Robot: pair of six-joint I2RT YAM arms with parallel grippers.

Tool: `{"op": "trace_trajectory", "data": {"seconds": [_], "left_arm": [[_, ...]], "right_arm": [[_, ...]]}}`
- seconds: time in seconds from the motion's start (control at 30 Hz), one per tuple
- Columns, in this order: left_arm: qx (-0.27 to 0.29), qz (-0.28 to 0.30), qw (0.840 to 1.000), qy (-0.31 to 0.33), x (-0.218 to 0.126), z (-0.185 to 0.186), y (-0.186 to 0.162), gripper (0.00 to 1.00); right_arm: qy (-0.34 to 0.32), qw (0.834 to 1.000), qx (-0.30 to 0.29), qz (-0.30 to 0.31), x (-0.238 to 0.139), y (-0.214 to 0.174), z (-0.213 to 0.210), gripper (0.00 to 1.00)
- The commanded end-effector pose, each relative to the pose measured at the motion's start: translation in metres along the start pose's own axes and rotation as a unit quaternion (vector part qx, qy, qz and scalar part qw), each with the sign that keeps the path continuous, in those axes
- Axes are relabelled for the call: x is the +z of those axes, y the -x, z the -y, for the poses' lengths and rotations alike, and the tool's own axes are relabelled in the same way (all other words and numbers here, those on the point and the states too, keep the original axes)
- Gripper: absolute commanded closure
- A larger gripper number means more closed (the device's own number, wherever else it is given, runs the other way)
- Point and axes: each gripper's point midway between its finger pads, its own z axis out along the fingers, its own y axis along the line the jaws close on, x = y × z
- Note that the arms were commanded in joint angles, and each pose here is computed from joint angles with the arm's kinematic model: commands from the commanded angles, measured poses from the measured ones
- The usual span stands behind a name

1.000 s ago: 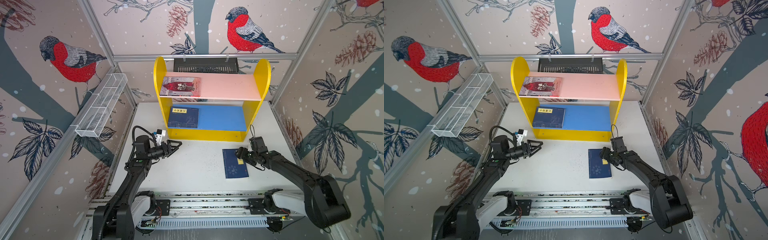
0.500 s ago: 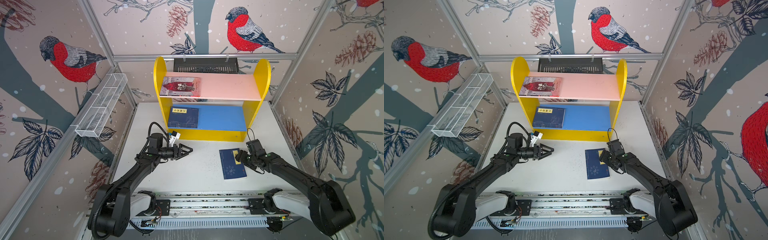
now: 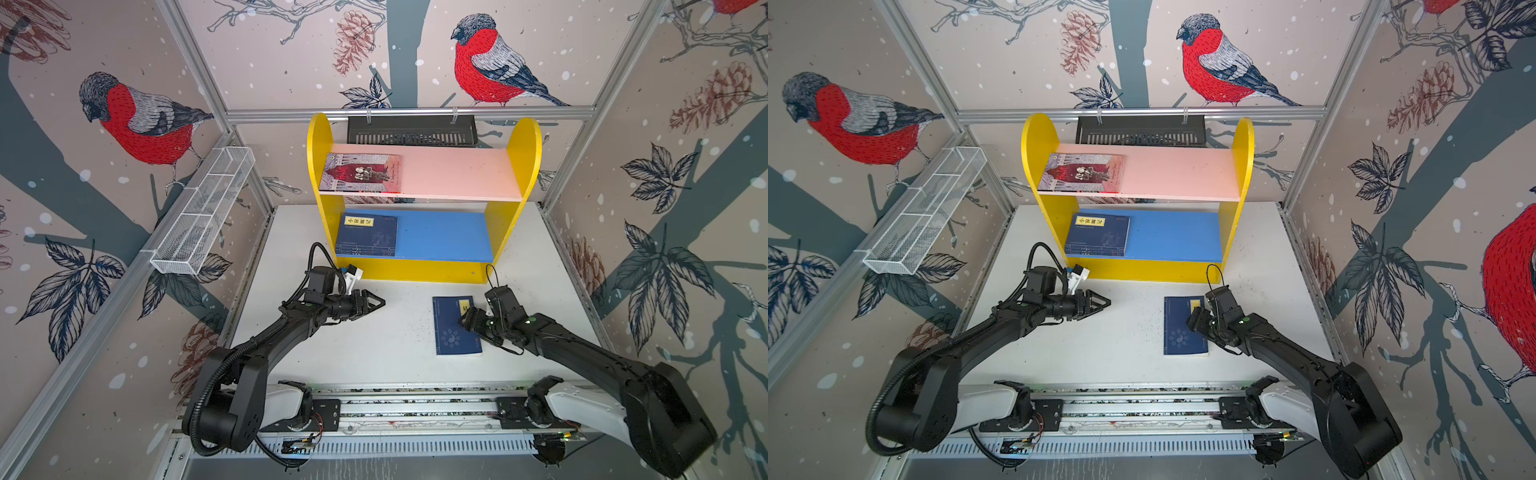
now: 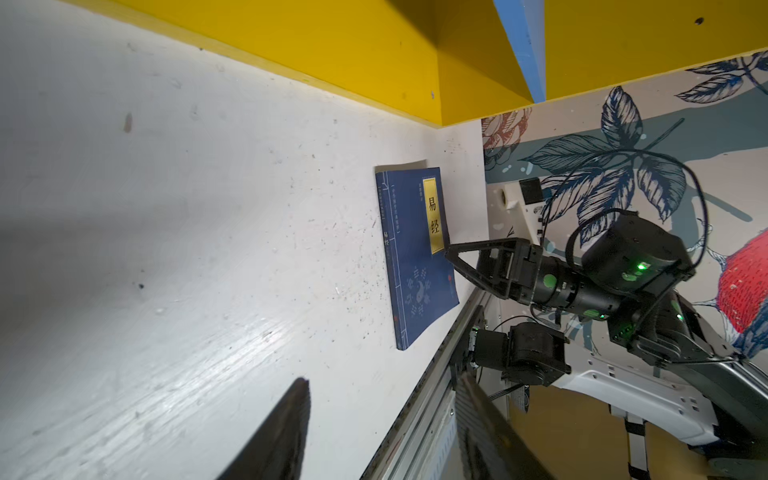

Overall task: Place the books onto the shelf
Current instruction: 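Push the paperback toward the left gripper with the right gripper while the left closes in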

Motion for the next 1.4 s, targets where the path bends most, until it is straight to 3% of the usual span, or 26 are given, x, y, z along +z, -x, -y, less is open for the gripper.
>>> {"op": "trace_trajectory", "data": {"seconds": [0.0,0.1,0.17,0.23,0.37,0.5,0.87,1.07,1.37], "left_arm": [[0.011,0.01,1.0,0.005,0.0,-0.003,0.0,0.44],[0.008,0.014,1.0,-0.005,-0.001,-0.003,-0.005,0.41],[0.008,0.013,1.0,-0.017,-0.001,-0.001,-0.009,0.38],[0.009,0.013,1.0,-0.023,-0.002,0.001,-0.011,0.35],[0.035,0.014,0.999,-0.028,-0.001,0.003,-0.011,0.34],[0.07,0.012,0.997,-0.018,0.0,0.001,-0.009,0.34],[0.045,0.022,0.999,-0.003,0.001,-0.012,-0.013,0.31],[0.022,0.014,0.999,-0.032,0.005,-0.012,-0.023,0.22],[0.022,0.017,1.0,-0.002,0.005,-0.024,-0.023,0.19]], "right_arm": [[0.056,0.998,-0.013,0.005,0.005,0.005,-0.036,0.23],[0.07,0.997,-0.033,-0.007,0.015,-0.002,-0.056,0.23],[0.038,0.998,-0.044,-0.007,0.022,-0.002,-0.056,0.23],[-0.039,0.998,-0.035,0.016,0.022,0.008,-0.036,0.23],[-0.065,0.997,-0.019,0.033,0.021,0.02,-0.016,0.22],[-0.018,0.999,-0.016,0.035,0.022,0.031,-0.024,0.22],[0.055,0.996,-0.064,-0.002,0.034,0.025,-0.06,0.23],[0.079,0.992,-0.098,-0.019,0.04,0.017,-0.078,0.24],[0.105,0.984,-0.141,-0.038,0.052,0.005,-0.11,0.24]]}}
